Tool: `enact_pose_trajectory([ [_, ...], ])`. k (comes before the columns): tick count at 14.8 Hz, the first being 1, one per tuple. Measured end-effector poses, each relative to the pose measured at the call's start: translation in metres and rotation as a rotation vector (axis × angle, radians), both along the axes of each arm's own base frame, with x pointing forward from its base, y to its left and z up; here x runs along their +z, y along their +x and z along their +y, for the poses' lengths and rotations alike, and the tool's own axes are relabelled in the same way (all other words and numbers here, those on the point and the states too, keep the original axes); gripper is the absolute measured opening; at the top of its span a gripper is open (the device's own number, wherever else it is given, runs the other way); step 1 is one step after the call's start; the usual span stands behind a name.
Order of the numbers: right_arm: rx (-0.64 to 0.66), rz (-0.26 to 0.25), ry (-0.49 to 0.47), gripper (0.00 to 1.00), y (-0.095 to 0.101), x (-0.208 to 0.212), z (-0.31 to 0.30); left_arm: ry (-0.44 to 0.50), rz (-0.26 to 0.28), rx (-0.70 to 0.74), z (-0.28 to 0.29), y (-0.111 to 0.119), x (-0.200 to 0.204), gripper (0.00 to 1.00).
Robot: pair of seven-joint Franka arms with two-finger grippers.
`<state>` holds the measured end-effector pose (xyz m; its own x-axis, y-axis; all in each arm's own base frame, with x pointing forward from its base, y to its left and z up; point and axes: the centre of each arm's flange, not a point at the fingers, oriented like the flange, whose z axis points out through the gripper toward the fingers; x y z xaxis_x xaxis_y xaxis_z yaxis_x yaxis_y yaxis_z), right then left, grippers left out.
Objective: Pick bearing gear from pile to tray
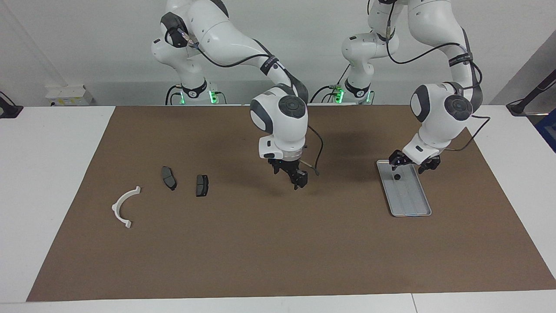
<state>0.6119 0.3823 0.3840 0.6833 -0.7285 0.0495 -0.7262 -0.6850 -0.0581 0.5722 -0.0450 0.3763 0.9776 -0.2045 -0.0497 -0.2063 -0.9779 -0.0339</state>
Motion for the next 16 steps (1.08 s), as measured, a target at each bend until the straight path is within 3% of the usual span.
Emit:
enact_pose_trajectory([
  [3, 0.052, -0.041, 0.004, 1.0, 0.025, 0.043, -0.054, 0.014, 0.008, 0.076, -0.061, -0.007, 0.014, 1.0],
  [7, 0.202, -0.07, -0.017, 1.0, 0.046, 0.076, -0.118, 0.012, -0.034, 0.217, -0.165, -0.027, 0.035, 1.0],
  [11, 0.388, -0.07, -0.055, 1.0, 0.066, 0.088, -0.188, -0.065, -0.061, 0.298, -0.258, -0.05, 0.073, 1.0],
  [16, 0.599, -0.056, -0.099, 1.0, 0.08, 0.1, -0.279, -0.056, -0.036, 0.322, -0.325, -0.077, 0.047, 1.0],
])
